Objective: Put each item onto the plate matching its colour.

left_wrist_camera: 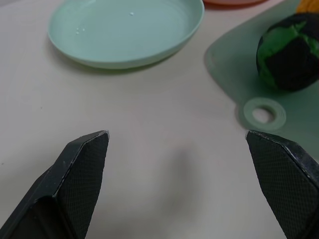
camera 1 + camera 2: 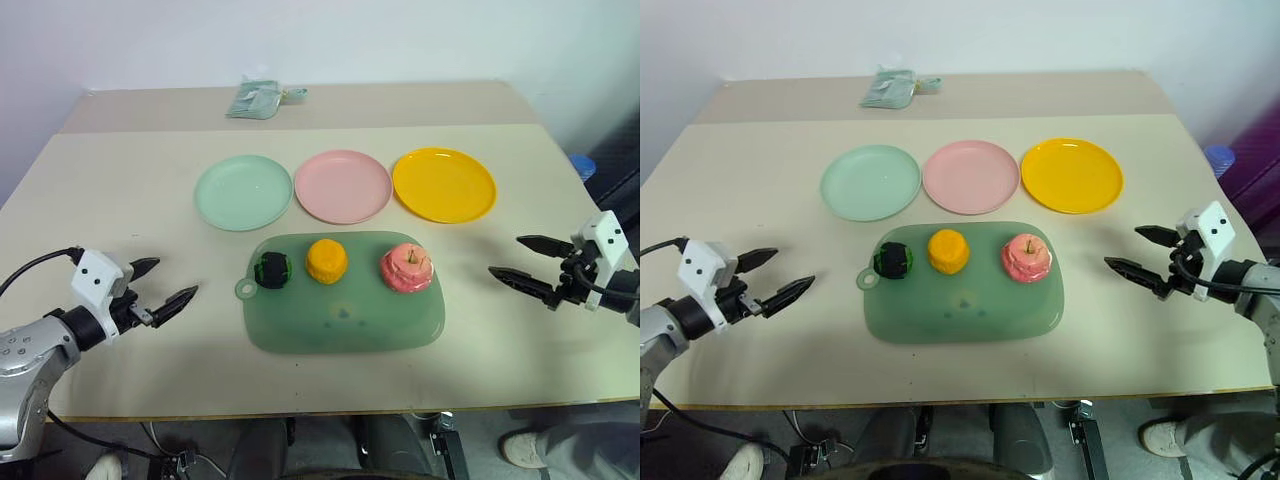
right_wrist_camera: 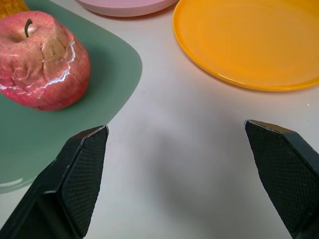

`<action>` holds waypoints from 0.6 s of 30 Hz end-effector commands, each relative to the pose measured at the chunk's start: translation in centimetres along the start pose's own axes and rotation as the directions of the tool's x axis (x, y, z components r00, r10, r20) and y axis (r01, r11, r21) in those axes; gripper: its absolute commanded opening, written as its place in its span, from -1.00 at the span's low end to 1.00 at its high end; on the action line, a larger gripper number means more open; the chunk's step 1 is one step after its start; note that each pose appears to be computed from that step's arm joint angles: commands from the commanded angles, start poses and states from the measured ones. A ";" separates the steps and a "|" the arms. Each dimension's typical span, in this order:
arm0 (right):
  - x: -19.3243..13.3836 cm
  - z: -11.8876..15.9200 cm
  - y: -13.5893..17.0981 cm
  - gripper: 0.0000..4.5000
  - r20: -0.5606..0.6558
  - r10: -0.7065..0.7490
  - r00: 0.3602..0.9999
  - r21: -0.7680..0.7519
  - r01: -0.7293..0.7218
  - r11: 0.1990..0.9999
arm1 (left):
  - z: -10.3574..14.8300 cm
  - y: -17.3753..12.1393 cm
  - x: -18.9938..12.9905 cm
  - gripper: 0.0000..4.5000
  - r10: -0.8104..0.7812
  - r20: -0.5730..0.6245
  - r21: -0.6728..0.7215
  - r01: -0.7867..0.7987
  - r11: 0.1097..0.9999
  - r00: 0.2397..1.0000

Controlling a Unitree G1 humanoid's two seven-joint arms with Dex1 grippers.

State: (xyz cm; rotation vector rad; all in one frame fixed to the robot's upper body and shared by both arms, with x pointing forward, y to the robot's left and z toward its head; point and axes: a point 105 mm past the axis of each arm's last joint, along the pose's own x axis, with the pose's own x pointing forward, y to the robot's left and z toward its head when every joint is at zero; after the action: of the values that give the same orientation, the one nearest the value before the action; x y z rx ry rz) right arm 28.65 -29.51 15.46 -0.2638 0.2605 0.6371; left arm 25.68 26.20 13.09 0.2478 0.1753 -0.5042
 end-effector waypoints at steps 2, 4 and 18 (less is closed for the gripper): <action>0.6 1.7 -0.1 0.98 0.047 -0.008 0.999 -0.051 0.010 0.999 | 1.1 -0.3 0.4 1.00 0.021 0.045 0.013 -0.022 1.000 0.999; 0.9 1.9 -0.1 0.98 0.053 -0.012 0.999 -0.058 0.015 0.998 | 1.2 -0.5 0.5 1.00 0.029 0.053 0.008 -0.029 1.000 0.998; 0.1 3.9 1.8 0.98 0.115 -0.018 0.993 -0.069 0.026 0.997 | 6.6 -3.5 4.6 1.00 -0.220 0.220 0.009 0.223 0.975 0.951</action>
State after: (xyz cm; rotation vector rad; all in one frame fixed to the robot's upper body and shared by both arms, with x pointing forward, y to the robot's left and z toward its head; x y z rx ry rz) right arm 28.69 -27.20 16.98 -0.2912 0.1927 0.6384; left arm 28.83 19.98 17.24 0.1385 0.0000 -0.7023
